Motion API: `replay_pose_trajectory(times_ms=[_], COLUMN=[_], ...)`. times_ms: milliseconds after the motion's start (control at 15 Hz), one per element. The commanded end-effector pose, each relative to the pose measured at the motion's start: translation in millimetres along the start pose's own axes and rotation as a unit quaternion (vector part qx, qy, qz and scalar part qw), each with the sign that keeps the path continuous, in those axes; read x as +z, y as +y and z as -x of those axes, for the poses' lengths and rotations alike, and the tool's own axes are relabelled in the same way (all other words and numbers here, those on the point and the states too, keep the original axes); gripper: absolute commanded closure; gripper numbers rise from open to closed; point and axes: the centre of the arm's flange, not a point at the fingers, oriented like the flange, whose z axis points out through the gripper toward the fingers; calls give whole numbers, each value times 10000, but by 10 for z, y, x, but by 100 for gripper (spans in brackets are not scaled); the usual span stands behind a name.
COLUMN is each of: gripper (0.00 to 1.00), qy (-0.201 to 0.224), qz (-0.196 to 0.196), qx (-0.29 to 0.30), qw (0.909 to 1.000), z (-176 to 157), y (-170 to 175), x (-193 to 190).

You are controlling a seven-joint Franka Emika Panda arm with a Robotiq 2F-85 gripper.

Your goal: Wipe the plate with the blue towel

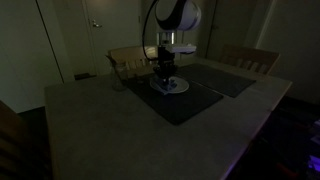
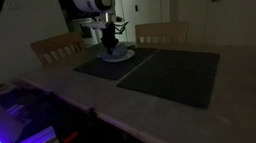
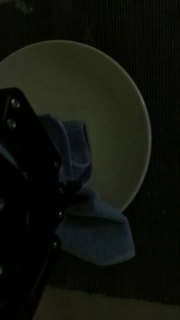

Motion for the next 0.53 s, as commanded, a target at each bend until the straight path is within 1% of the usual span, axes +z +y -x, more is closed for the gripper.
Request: replay_pose_trajectory(times_ms=[0,267,467], gripper=[99,99,99], qy=[326,540,611], qz=[-110,-68,63], qx=[65,245,392], qw=[9994,9982,9973], z=[-57,-96,-72], y=[145,332,499], x=[0,2,30])
